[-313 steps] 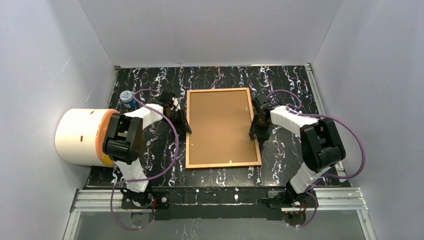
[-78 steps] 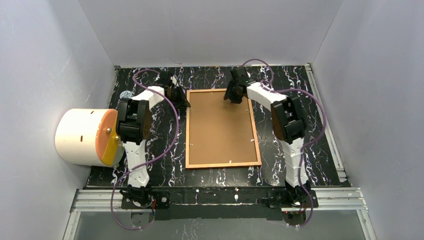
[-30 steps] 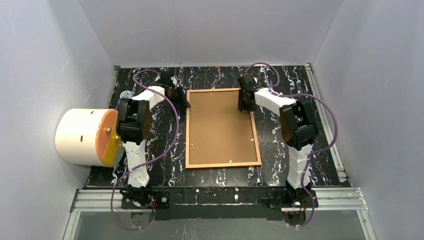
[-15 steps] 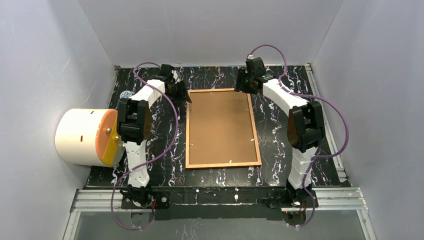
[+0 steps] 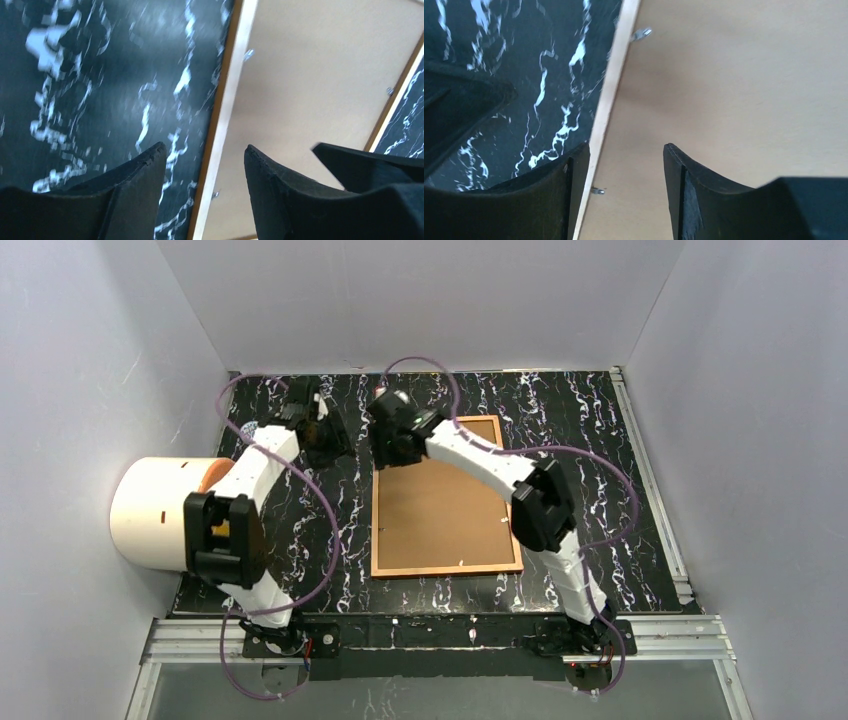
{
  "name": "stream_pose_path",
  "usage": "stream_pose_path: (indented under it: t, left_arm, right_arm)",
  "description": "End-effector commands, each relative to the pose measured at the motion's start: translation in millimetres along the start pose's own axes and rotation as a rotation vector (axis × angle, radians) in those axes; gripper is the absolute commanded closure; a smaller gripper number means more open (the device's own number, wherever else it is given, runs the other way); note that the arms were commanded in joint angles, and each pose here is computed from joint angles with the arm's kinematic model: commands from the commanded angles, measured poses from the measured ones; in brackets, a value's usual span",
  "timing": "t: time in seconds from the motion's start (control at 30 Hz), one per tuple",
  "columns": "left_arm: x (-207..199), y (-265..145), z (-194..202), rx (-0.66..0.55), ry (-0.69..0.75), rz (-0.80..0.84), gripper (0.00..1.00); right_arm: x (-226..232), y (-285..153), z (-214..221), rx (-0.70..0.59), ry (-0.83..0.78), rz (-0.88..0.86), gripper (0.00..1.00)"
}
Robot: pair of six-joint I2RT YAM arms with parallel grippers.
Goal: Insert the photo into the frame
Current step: Install the photo frame at the center of the board, then turn over the photo frame at the center of the board.
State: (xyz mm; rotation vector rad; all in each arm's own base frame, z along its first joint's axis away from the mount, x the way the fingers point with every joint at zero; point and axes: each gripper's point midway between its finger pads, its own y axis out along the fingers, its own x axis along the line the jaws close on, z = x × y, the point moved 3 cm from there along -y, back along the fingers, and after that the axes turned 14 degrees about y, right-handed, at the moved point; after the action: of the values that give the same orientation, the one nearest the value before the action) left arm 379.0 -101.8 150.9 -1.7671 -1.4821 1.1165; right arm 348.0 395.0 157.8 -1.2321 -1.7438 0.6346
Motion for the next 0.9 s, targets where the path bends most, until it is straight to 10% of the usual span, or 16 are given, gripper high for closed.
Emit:
stream_pose_path:
  t: [0.0,0.87]
  left_arm:
    - [18,-19,47,0.043,-0.093,-0.049,0.44]
    - [24,-49,149,0.134,-0.196,0.031,0.47]
  right_arm:
    - [-2,12,42,0.037,-0.080,0.189,0.36]
    - [8,59,112,0.084,-0.252,0.299,0.43]
